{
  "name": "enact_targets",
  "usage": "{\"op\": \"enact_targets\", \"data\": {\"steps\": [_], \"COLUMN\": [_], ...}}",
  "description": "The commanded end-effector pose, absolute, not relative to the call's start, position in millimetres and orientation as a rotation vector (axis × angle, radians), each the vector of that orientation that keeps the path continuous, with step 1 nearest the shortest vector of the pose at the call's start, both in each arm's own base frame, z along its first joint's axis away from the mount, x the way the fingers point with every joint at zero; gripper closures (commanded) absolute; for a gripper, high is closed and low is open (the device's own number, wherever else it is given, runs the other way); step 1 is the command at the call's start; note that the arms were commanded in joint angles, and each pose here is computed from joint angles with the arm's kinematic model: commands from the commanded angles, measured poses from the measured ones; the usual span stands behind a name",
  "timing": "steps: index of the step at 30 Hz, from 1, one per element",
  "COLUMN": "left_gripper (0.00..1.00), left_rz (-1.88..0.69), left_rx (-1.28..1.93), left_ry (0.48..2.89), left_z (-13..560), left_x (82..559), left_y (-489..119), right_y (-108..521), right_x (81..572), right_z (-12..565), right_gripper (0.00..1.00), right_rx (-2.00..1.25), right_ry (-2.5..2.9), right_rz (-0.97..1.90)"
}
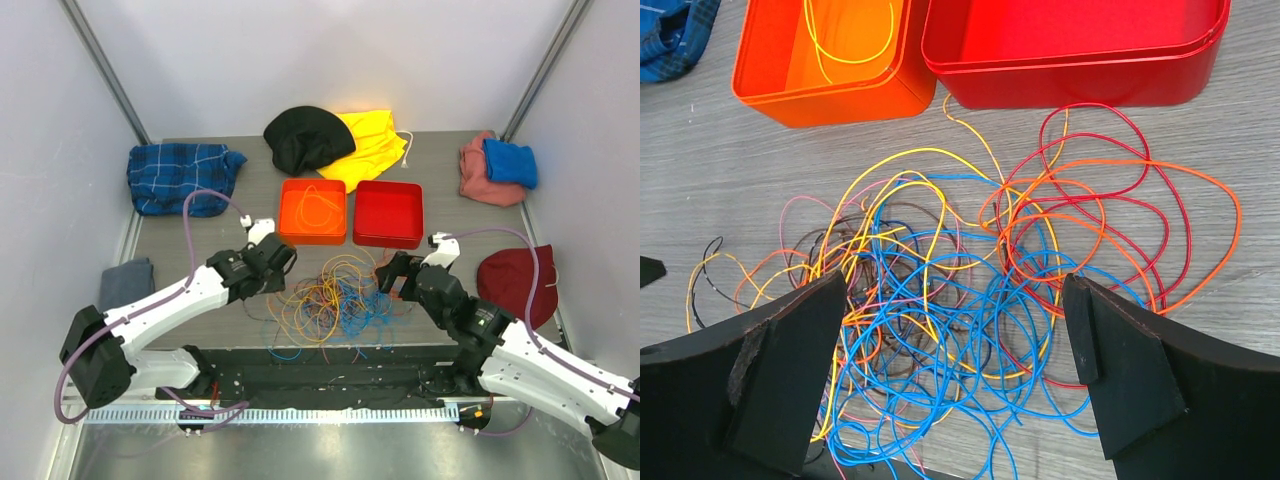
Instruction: Untangle the cables
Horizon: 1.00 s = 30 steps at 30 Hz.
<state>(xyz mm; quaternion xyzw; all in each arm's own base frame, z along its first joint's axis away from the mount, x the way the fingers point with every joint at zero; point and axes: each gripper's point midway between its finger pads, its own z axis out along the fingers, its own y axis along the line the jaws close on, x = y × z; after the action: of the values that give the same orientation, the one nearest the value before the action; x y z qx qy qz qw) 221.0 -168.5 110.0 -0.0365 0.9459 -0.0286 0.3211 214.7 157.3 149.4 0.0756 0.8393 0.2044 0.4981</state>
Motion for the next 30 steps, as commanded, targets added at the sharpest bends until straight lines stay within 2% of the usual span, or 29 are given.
{"op": "enact_targets", "data": {"steps": [1, 11, 18, 21, 26, 30], "left_gripper": [0.57, 0.56, 0.57, 0.65, 0.98, 1.00], "left_rz": [-0.119, -0.271, -0.324, -0.320, -0.314, -0.224], "left_rx": [-0.139, -0.246, -0.273, -0.277, -0.280, -0.243], "left_ry": [2.525, 2.515, 2.578, 2.587, 2.510, 2.394], "left_z": [101, 92, 56, 50, 75, 132], "left_x": [207, 187, 180, 181, 189, 194], "left_y": [-169, -167, -178, -180, -175, -158], "right_y": [154, 162, 162, 159, 157, 161], "right_x": [216, 219, 217, 216, 217, 219], "right_z": [156, 151, 147, 148, 149, 150], "right_gripper": [0.01, 0.01, 0.01, 0.01, 0.01, 0.01], "right_rx": [0.209, 0.191, 0.199, 0.200, 0.200, 0.197], "right_ry": [1.997, 2.012, 2.024, 2.022, 2.018, 2.018], "right_rz": [0.501, 0.513, 0.521, 0.511, 0.495, 0.502]}}
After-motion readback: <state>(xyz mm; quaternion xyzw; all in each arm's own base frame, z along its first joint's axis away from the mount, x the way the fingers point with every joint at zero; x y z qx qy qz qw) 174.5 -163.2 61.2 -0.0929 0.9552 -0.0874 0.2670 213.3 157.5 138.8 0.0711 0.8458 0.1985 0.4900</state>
